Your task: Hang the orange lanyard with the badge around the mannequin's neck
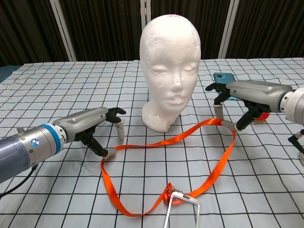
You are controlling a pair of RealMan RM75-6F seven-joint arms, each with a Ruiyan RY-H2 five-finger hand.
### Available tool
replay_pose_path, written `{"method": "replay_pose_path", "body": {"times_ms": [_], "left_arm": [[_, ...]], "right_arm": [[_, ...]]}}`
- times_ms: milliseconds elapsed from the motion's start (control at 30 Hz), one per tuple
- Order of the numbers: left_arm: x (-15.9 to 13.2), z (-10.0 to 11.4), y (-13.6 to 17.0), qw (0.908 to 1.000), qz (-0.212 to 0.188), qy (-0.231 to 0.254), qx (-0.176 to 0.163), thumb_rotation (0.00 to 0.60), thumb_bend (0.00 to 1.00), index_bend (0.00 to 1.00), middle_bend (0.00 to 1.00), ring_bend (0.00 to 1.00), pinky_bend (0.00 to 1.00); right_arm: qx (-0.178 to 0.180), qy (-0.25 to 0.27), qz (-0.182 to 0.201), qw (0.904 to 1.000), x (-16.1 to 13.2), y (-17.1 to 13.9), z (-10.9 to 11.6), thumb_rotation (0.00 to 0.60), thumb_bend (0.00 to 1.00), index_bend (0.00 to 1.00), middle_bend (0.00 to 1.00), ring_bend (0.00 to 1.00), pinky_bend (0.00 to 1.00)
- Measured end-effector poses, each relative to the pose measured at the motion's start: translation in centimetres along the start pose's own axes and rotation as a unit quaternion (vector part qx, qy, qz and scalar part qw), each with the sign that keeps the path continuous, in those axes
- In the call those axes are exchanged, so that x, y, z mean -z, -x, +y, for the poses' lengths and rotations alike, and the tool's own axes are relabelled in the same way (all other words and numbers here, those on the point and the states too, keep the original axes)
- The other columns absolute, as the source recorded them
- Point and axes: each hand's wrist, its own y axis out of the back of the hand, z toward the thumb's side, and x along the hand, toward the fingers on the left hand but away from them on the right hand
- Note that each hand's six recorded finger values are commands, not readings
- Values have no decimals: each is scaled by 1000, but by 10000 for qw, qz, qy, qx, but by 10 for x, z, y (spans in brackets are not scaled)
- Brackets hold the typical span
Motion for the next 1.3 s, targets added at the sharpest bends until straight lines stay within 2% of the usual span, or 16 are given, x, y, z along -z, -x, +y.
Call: {"method": "replay_pose_path", "body": {"times_ms": [100, 333, 500, 733, 900, 1100, 1300], "left_arm": [[1, -3, -1, 10000, 10, 26, 45, 600, 362, 454, 0, 0, 0], [2, -5, -3, 10000, 32, 55, 76, 600, 441, 461, 0, 0, 0], [4, -7, -4, 9999, 44, 53, 93, 600, 441, 477, 0, 0, 0], [4, -10, -5, 9999, 59, 5, 82, 600, 504, 549, 0, 0, 0], [3, -11, -5, 10000, 58, 30, 47, 600, 507, 598, 0, 0, 0], [-1, -8, -1, 10000, -14, 86, -4, 600, 504, 650, 0, 0, 0], [-3, -1, 5, 9998, -166, -11, -150, 600, 503, 667, 0, 0, 0]], "right_arm": [[-12, -4, 2, 10000, 0, 0, -1, 600, 459, 728, 0, 0, 0], [-5, -23, 24, 10000, -1, 0, -2, 600, 459, 728, 0, 0, 0], [-46, -74, 12, 10000, 1, 0, -5, 600, 459, 728, 0, 0, 0], [-20, -55, 22, 10000, 1, 0, -4, 600, 459, 730, 0, 0, 0], [-17, -76, 54, 10000, 0, -2, -4, 600, 459, 734, 0, 0, 0], [34, -89, 194, 9998, -3, -5, -1, 600, 459, 737, 2, 0, 0], [252, -362, 469, 9979, -9, -11, 5, 600, 459, 744, 14, 0, 0]]}}
